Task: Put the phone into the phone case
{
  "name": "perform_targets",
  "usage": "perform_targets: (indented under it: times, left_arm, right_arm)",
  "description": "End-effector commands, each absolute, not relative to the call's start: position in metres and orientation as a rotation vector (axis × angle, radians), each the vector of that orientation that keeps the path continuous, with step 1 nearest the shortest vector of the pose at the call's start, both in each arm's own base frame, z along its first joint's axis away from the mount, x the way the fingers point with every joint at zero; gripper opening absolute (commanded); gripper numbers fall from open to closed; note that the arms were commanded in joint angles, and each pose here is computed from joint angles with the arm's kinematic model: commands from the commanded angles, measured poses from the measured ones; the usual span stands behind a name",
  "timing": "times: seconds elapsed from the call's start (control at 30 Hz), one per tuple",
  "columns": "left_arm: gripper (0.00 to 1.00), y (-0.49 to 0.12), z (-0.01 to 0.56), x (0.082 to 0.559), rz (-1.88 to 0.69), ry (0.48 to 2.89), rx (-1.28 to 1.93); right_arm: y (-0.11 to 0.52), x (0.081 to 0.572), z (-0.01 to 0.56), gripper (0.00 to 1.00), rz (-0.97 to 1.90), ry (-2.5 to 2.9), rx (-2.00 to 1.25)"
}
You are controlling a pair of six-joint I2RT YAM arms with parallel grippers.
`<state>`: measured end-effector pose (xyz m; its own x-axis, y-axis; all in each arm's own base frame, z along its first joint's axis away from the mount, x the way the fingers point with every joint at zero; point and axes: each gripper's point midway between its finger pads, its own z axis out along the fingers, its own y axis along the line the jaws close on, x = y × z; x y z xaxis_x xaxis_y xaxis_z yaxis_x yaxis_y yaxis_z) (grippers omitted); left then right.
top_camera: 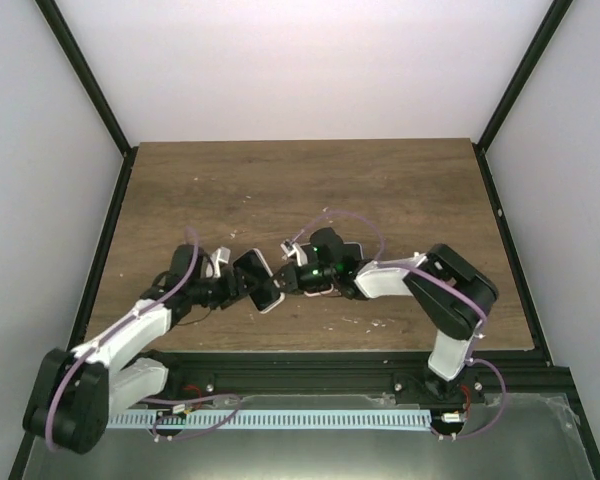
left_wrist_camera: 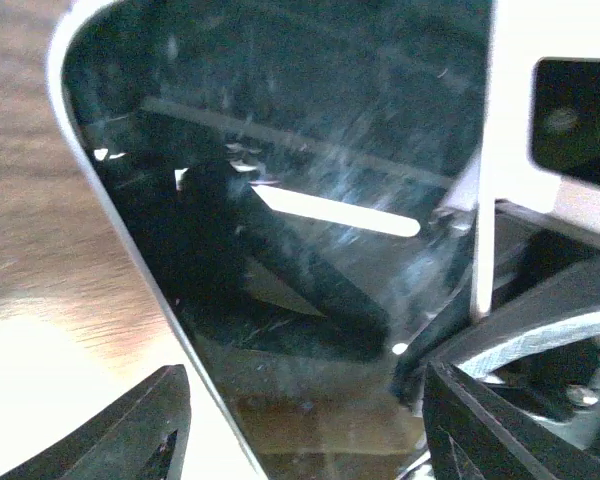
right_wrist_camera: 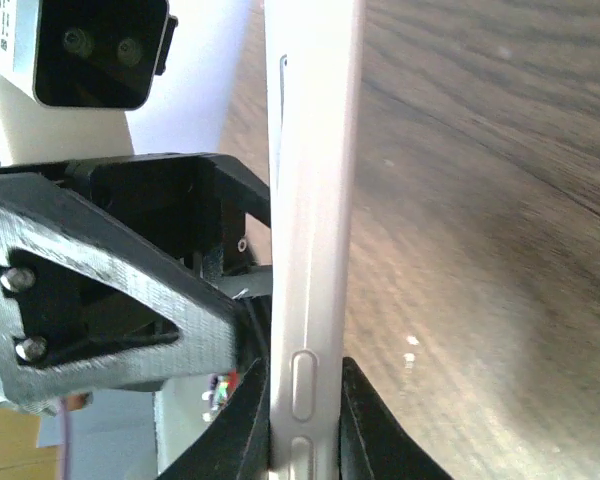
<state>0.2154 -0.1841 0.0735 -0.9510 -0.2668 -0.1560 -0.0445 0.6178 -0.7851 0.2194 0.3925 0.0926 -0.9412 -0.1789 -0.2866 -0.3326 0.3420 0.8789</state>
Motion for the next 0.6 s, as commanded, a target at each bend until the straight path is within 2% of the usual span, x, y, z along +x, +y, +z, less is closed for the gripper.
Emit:
perform_targets:
  times: [0.0,0.07,0.2,0.43,0.57]
  left_arm:
    - [0.69,-0.191,0.138,0.22,-1.339,2.407,-0.167]
    - [0.74,-0.193,0.165,0.218,-1.39,2.329,-0.126]
    - [0.77,-0.2,0.208,0.21,-1.509,2.204,-0.044]
    - [0.78,-0.202,0.262,0.195,-1.654,1.987,0.033]
    - [0.73,-0.205,0.272,0.191,-1.732,1.928,0.056]
  right_arm:
    - [0.389,0.223,0.17,0.02,1.808,2.173,-0.523]
    - [0.386,0.22,0.195,0.02,1.857,2.1,-0.52]
    - [0.38,0.214,0.241,0.02,1.932,1.962,-0.515]
    - [0.369,0.202,0.295,0.02,2.016,1.806,-0.509]
    - [0.366,0.195,0.312,0.02,2.061,1.741,-0.514]
